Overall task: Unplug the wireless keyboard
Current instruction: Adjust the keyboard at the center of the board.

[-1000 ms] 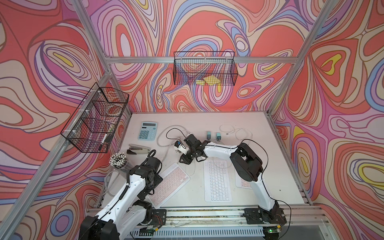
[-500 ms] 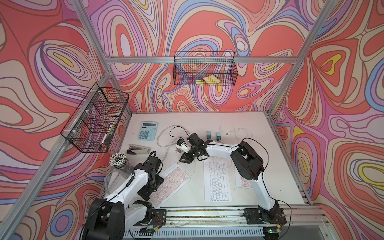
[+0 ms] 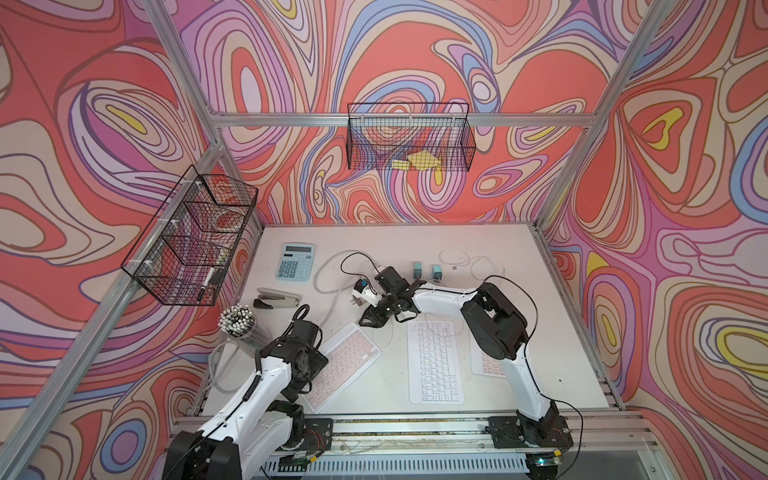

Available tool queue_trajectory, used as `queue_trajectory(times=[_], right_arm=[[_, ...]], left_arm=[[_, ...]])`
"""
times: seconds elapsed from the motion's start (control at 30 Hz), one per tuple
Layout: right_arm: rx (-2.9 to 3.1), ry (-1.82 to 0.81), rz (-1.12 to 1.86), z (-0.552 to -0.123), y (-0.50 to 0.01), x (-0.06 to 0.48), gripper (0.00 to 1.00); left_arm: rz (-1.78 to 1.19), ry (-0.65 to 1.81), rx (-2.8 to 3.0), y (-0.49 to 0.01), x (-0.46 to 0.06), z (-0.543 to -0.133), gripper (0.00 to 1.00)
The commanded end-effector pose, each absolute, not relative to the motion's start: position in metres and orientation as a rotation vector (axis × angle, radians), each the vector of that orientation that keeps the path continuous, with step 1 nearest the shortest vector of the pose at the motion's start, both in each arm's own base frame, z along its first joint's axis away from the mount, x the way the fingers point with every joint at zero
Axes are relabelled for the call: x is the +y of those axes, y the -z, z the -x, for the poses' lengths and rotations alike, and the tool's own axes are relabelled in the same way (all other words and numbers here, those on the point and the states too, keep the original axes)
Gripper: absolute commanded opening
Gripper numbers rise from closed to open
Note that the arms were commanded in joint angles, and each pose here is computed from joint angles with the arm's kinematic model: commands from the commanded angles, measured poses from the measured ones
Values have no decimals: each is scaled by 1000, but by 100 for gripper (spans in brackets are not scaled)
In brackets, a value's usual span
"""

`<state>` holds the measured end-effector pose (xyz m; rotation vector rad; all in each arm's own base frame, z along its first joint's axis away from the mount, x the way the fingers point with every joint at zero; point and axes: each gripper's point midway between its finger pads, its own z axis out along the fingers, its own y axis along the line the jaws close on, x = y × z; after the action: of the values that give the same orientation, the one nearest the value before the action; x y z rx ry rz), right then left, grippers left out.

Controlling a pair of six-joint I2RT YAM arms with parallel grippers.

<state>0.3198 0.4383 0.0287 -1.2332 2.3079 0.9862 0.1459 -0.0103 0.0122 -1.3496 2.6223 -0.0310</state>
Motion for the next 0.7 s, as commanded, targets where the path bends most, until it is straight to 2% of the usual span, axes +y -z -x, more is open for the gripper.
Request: queue_trajectory(times=[0.0,0.2,0.43,0.67], right_arm=[[2431,-1023,1234,-297,-8,423,35],[2450,-1082,1217,-287,-11,421,34],[2537,-1096,1191,-277,3,413,32],[2583,-1109,1170,-259,5,400,31]], left_arm=[[1307,177,2550,9,-19,-166,92],[1284,275,2503,11,-27,-180,89],[1262,259,2560,12,-29,-189,90],[1135,187,2667,5,-30,-221,90]])
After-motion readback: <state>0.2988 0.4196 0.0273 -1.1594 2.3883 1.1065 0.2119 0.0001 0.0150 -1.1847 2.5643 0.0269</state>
